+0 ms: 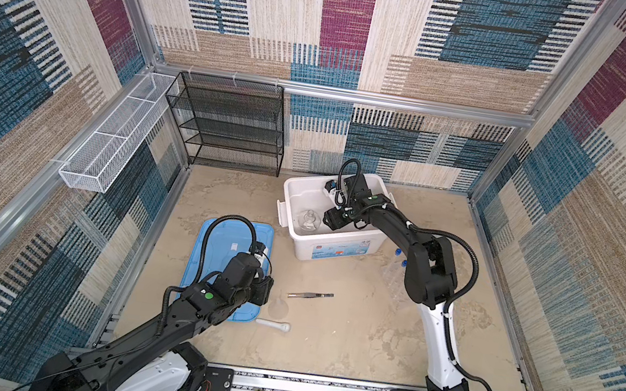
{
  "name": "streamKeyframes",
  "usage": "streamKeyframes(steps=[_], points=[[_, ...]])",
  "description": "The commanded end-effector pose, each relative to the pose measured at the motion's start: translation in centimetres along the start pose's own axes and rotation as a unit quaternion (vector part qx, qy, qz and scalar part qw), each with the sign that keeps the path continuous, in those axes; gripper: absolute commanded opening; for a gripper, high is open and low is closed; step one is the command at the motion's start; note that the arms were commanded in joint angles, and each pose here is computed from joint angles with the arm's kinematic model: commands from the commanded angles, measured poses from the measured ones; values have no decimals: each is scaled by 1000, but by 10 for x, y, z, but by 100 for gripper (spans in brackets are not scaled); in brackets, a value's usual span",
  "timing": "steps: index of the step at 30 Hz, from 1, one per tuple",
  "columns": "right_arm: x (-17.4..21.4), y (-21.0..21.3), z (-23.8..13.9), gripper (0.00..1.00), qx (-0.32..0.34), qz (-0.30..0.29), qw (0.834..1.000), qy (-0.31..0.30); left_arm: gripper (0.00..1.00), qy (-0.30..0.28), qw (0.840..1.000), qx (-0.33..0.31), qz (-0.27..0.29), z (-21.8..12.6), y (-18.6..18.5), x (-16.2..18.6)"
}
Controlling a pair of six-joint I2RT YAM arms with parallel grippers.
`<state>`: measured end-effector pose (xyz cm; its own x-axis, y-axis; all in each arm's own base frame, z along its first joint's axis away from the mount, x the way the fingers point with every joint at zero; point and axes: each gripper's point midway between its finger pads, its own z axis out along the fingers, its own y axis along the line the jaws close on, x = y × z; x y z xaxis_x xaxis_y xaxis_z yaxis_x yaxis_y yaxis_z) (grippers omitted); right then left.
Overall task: Organize the chemistry lab equipment
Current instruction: 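Lower the dish into the bin and open the right gripper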
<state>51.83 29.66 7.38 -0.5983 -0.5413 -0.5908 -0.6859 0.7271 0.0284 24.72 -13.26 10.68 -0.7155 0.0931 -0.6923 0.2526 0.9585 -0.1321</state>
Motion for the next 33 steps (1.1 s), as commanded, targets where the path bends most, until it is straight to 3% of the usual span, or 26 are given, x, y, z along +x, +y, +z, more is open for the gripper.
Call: streamKeyframes(steps=[1,10,19,33], points=[[-12,3,-4,71,-7,5,1000,-24,62,-1,1000,12,-18,-3,-5,-2],[-22,7,-18,80,-11,12,999,-44,62,-4,1000,19,-14,-11,-9,3],[-39,2,-40,84,10,25,997,-78,61,-3,999,35,-14,-17,-18,7],[-60,-6,-94,94,54,52,985,-156,45,30,998,59,22,-18,-45,23]])
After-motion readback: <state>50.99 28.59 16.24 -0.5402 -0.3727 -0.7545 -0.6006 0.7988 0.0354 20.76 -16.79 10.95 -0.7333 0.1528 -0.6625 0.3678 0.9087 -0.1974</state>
